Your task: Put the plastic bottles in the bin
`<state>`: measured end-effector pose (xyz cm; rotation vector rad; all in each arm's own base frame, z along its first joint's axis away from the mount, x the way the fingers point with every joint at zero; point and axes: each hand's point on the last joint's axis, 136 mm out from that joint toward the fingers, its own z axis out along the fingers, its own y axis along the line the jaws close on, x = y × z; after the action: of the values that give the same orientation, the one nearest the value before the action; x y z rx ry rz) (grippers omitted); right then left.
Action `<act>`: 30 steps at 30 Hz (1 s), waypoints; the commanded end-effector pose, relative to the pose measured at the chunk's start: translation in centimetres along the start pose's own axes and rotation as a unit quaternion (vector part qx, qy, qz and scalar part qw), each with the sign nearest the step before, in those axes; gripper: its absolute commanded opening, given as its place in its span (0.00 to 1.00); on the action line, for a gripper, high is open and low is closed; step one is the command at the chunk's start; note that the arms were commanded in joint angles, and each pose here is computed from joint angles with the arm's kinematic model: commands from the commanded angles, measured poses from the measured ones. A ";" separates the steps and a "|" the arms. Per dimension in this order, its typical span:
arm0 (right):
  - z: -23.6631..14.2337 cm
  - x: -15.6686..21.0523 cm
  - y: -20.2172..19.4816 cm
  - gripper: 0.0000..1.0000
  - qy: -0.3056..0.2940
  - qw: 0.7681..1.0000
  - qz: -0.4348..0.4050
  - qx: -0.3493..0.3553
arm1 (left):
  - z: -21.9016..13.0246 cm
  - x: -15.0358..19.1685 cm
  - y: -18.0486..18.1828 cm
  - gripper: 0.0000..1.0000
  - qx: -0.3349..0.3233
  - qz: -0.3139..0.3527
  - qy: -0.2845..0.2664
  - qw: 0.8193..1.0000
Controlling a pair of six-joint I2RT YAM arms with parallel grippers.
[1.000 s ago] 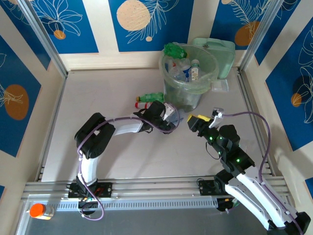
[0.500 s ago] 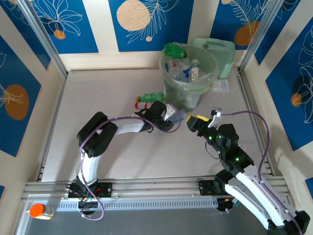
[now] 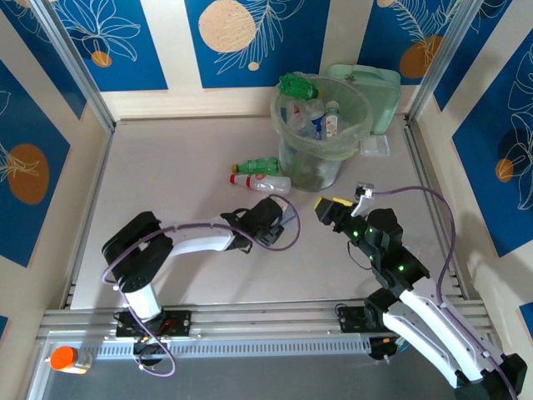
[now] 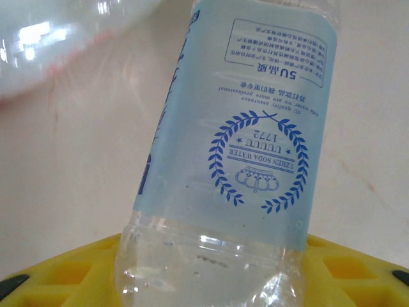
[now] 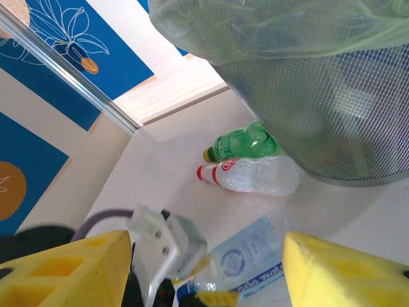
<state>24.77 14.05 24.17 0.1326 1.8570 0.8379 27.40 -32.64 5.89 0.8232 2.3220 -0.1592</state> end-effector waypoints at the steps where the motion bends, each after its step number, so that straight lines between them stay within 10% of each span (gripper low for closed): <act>1: -0.3 -1.3 1.2 0.64 -0.015 1.000 0.009 -0.019 | -1.8 2.3 0.5 0.49 -0.062 -0.035 0.020 0.997; 9: -0.3 -1.4 1.0 0.65 -0.017 1.000 0.011 -0.014 | -2.7 5.4 -1.2 0.53 -0.021 -0.097 0.015 0.995; 20: -0.2 -1.5 1.0 0.65 -0.014 1.000 0.007 -0.012 | -3.9 2.6 -1.4 0.94 -0.035 -0.018 0.022 0.999; 30: -0.1 -1.4 1.3 0.65 -0.008 1.000 0.007 -0.016 | -3.5 -0.1 1.5 0.96 -0.038 -0.004 0.066 0.997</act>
<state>25.04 14.28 24.14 0.1361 1.8727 0.8441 25.98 -31.69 9.42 0.7413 2.3804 -0.0767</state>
